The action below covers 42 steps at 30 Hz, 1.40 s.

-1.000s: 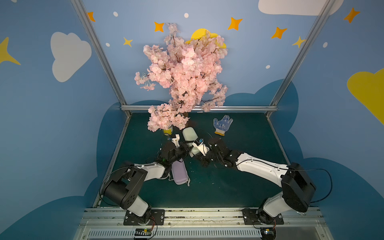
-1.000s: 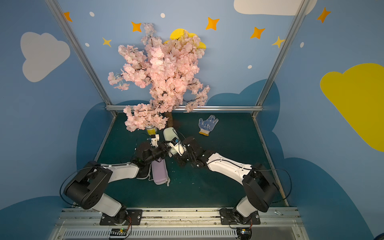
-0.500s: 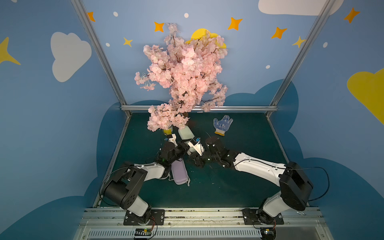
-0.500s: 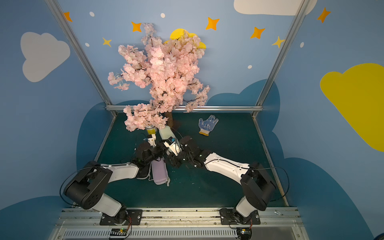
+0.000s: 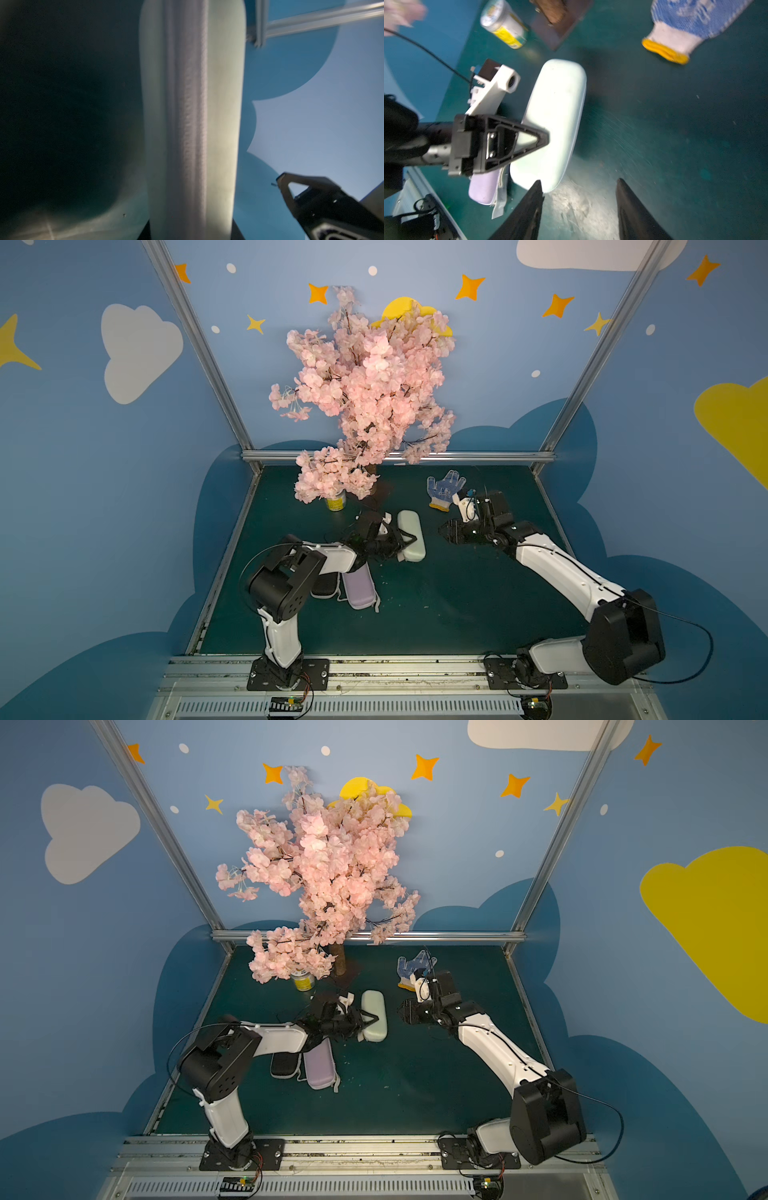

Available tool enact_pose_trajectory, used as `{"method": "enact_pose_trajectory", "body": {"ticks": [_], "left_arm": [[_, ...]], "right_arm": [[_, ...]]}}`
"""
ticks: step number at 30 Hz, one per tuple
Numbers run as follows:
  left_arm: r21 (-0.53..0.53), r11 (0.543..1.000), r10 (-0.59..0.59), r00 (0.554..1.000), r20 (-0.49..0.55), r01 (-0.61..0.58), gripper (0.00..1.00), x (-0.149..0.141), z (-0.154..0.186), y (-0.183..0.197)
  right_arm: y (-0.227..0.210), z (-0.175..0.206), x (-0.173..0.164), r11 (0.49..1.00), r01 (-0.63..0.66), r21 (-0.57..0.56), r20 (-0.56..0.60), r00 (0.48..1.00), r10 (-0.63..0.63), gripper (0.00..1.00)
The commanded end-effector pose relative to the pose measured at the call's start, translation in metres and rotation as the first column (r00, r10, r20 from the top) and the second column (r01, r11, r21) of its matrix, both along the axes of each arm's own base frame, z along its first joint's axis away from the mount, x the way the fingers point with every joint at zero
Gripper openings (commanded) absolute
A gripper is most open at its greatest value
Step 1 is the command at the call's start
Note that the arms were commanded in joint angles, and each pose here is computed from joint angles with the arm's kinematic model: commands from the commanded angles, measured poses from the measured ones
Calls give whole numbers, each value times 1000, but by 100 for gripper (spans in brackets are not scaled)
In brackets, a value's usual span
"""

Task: Put umbrellas into zippered umbrella sleeves
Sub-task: Place the umbrella sleeve at the center of the board, then reset both arms

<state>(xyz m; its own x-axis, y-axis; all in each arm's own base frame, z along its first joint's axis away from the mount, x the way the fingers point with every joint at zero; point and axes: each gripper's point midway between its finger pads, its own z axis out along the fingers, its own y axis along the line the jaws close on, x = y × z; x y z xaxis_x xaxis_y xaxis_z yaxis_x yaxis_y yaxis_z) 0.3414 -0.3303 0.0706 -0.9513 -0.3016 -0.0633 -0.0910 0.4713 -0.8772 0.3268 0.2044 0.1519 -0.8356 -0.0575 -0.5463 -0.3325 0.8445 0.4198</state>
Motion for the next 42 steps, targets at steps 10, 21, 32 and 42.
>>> {"method": "enact_pose_trajectory", "body": {"ticks": [10, 21, 32, 42], "left_arm": [[202, 971, -116, 990, -83, 130, 50, -31, -24, 19], [504, 862, -32, 998, -46, 51, 73, -42, -4, 94], [693, 590, -313, 673, 670, -414, 77, -14, 51, 128], [546, 337, -161, 524, 836, -767, 82, 6, 123, 236]], "right_arm": [[19, -48, -10, 1000, -7, 25, -320, 947, 14, 56], [15, -50, -10, 999, -28, -40, -309, 951, 14, 56], [-63, 31, 22, 915, 181, -360, 529, 848, 41, 83], [-197, 25, 32, 739, 606, -293, 589, 724, -360, 86]]}}
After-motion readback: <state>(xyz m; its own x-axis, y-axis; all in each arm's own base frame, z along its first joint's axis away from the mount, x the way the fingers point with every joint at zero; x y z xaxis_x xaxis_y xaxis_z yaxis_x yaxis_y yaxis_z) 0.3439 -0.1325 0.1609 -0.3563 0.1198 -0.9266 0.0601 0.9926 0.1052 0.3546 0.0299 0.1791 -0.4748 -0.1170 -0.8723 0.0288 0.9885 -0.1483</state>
